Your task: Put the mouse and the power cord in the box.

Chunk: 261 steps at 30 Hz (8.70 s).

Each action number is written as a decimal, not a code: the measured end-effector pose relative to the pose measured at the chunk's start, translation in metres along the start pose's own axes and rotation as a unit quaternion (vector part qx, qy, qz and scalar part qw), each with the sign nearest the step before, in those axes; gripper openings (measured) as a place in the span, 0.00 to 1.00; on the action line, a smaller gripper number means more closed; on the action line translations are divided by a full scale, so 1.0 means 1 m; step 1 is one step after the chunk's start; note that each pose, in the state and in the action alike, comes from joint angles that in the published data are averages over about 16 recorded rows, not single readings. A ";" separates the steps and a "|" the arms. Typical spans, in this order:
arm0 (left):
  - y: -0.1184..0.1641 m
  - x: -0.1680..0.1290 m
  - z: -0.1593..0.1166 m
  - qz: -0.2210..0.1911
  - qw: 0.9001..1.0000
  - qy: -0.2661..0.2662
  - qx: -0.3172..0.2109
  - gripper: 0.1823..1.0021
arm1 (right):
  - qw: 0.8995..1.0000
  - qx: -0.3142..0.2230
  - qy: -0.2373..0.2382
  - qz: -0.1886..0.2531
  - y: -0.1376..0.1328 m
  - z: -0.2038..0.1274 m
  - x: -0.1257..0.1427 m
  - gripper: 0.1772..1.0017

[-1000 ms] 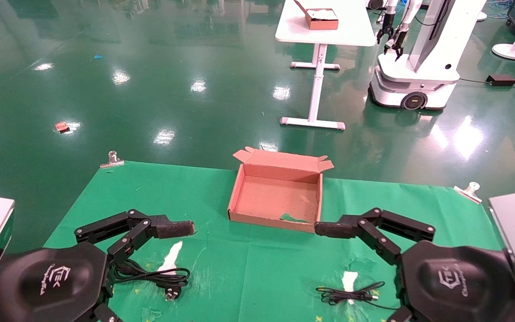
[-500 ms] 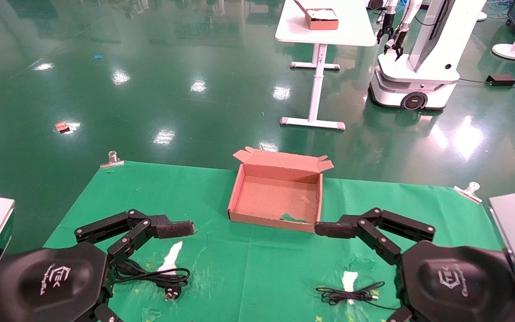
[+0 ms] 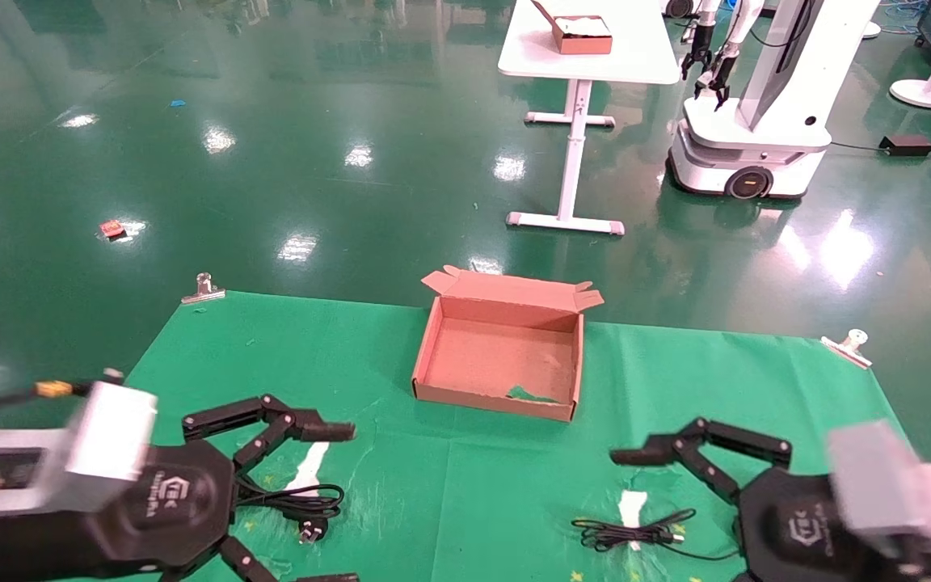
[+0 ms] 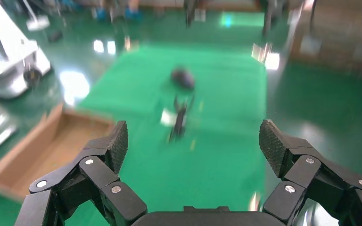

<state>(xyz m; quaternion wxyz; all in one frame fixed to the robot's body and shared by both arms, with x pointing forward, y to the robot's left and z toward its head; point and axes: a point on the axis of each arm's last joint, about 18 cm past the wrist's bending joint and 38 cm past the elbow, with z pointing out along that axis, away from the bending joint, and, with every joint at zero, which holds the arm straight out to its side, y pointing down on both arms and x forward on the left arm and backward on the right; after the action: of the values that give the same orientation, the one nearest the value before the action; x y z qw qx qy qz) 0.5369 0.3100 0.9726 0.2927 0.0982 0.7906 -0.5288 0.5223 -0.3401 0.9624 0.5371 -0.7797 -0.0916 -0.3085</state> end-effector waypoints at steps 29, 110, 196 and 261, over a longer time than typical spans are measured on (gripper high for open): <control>0.136 -0.116 0.036 0.118 0.922 -0.042 -0.367 1.00 | 0.932 -0.318 -0.032 -0.171 0.146 0.069 0.089 1.00; 0.040 -0.162 -0.024 0.052 0.951 -0.155 -0.264 0.10 | 0.967 -0.209 0.113 -0.095 0.096 -0.024 0.112 0.08; -0.039 -0.185 0.212 0.060 0.960 -0.213 -0.173 0.10 | 0.917 -0.178 0.234 -0.271 -0.071 -0.122 0.179 0.82; -0.022 -0.023 0.039 -0.092 0.986 -0.059 0.125 1.00 | 0.992 0.082 0.084 -0.043 -0.050 -0.011 0.047 1.00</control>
<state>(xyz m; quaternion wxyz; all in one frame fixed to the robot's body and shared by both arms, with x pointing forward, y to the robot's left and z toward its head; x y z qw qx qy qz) 0.5594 0.2694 0.9924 0.2742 0.0293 0.7055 -0.6529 0.5315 -0.3384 1.0313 0.5909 -0.7001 -0.1048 -0.3870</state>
